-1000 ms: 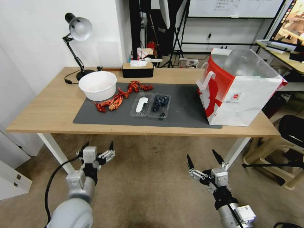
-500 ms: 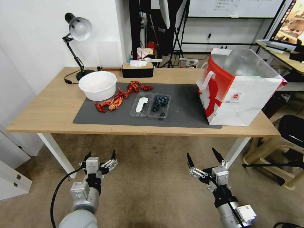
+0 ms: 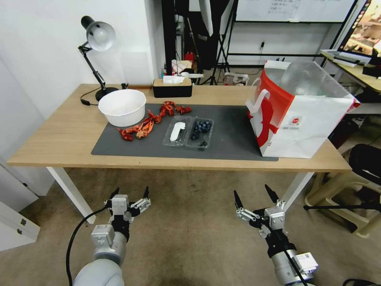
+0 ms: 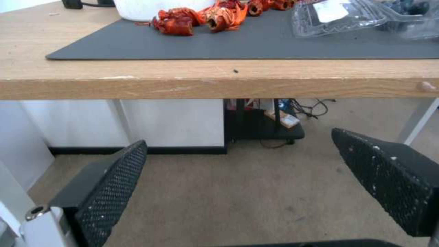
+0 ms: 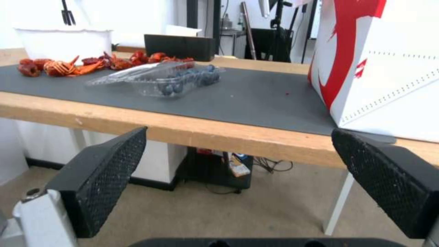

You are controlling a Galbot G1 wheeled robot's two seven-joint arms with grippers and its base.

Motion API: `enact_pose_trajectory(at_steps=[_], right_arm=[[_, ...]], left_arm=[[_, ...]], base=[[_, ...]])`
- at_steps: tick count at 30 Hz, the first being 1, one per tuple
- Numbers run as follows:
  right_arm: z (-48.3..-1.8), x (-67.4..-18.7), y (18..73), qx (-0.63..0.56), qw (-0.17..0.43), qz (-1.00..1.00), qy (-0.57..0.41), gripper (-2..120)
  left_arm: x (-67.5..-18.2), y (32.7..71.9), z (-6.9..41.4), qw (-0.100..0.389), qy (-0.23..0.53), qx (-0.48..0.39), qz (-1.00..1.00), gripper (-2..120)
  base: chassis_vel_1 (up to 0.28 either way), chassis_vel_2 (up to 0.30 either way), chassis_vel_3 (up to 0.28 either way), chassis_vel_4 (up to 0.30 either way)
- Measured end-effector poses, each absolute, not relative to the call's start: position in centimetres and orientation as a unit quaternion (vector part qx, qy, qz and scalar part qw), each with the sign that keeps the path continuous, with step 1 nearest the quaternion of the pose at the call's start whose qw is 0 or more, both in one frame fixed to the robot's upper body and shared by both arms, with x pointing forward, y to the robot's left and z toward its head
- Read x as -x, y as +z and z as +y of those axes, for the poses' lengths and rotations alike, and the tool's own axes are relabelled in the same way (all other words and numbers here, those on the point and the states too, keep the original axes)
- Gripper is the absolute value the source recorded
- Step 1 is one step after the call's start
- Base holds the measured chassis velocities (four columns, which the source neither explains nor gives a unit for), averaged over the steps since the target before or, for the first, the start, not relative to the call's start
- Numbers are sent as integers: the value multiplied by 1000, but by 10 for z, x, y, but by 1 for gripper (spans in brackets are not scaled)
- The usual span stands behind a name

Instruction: Close the takeout container lid, then place the container into the takeout bag.

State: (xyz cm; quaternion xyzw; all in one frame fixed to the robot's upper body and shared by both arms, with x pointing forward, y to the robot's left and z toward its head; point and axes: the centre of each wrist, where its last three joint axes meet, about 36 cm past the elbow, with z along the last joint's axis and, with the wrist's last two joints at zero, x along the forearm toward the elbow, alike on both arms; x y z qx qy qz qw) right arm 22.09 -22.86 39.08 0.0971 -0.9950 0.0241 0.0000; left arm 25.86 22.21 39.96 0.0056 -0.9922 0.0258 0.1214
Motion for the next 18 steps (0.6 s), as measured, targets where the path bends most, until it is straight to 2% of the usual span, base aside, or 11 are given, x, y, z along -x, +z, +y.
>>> enact_pose_trajectory(at_steps=[18], right_arm=[[-229,-229,402,-91,-9,-996,11,100]], left_arm=[[-271,401,222,110,33,13,-993,100]], base=[[0,0,0,0]])
